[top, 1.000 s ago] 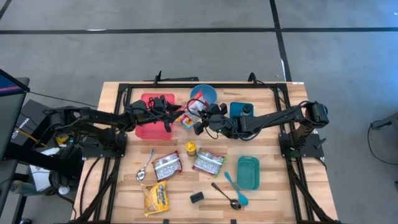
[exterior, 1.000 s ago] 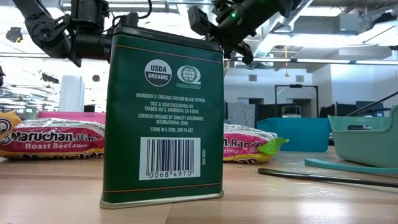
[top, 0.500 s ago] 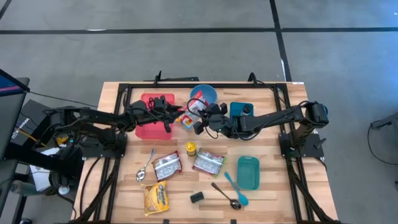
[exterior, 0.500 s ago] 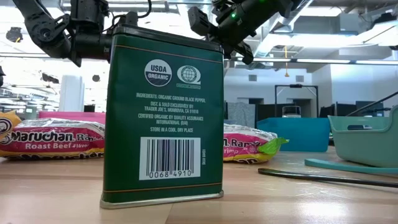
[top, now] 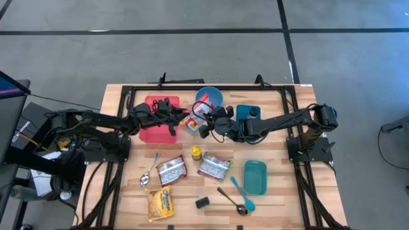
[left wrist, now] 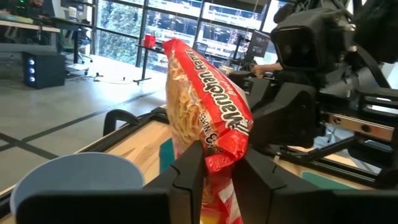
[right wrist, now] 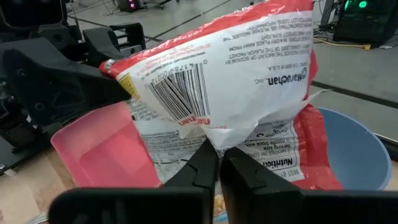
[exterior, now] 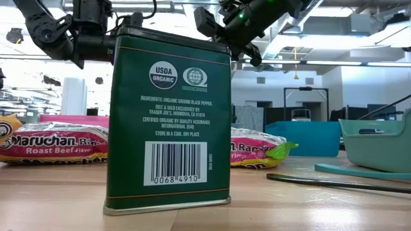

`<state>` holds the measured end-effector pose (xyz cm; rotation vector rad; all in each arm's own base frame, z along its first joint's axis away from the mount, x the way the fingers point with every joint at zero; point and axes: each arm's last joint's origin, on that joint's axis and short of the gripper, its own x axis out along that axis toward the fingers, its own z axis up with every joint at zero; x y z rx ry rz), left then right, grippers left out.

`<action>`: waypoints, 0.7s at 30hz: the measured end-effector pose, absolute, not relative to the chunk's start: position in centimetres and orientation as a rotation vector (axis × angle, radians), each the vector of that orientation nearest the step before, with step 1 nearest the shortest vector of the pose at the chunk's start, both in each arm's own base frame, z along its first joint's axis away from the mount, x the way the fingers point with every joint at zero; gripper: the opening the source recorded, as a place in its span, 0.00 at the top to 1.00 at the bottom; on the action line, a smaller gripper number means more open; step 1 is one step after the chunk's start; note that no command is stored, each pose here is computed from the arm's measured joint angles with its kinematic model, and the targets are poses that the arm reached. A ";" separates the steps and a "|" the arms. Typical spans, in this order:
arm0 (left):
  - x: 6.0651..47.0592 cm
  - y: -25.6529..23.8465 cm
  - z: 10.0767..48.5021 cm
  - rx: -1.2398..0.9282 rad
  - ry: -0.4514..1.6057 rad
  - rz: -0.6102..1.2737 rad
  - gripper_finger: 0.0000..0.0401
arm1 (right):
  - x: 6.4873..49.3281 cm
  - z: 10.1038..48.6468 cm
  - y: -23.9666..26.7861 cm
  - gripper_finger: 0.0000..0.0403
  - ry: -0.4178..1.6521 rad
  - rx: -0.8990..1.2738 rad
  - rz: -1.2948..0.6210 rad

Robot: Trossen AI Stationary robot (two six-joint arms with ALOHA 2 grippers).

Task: Pick & Place Food Item
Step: Put the orange noodle pack into the red bin

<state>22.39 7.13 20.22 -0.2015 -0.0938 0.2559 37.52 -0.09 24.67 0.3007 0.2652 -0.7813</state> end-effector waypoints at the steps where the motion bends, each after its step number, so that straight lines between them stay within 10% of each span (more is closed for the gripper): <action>1: 22.4 7.1 20.2 -0.202 -0.093 0.256 0.84 | 37.5 24.7 -0.1 0.93 0.266 0.301 -0.782; 21: 22.4 7.2 20.2 -0.202 -0.094 0.283 0.99 | 35.8 25.6 0.4 0.70 0.386 0.191 -0.777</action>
